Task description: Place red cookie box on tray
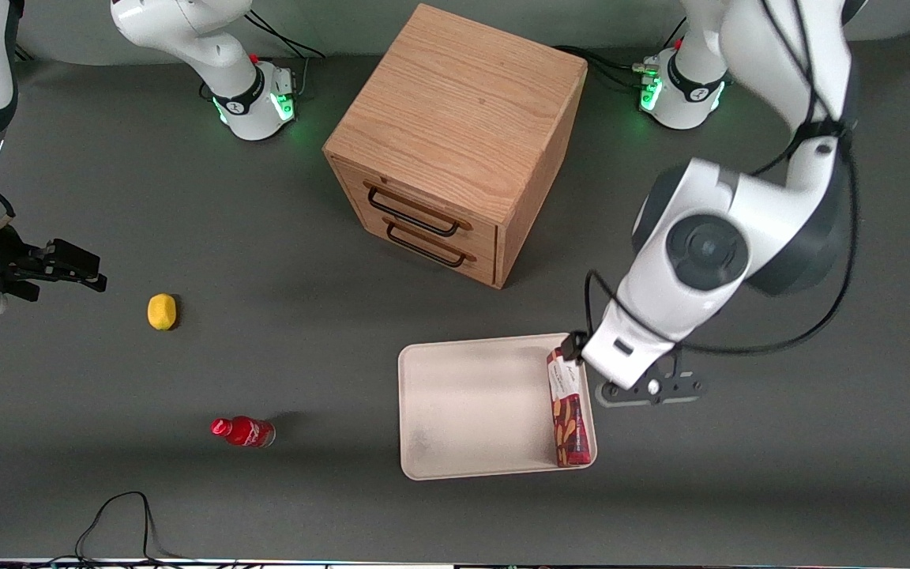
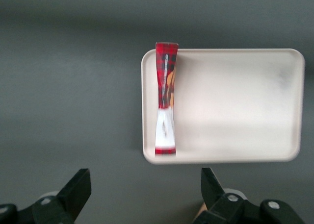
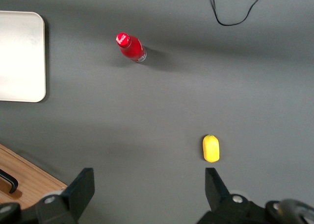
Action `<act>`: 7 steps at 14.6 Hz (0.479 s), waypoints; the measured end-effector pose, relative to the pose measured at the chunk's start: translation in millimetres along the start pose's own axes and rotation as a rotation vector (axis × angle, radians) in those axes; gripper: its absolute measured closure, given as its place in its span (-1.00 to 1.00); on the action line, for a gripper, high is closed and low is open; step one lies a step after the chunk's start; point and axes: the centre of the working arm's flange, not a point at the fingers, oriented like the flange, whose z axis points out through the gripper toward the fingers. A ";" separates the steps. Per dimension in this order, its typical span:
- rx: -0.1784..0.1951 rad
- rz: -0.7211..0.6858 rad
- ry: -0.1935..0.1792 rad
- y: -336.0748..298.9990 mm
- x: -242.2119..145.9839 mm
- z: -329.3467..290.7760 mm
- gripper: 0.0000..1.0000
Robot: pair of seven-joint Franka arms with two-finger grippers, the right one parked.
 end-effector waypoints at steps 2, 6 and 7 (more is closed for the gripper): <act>-0.010 0.004 0.021 -3.3 -16.4 -48.0 -1.00; -0.020 0.002 0.060 -18.1 -44.3 -120.7 -1.00; -0.019 -0.002 0.064 -23.1 -48.4 -130.9 -1.00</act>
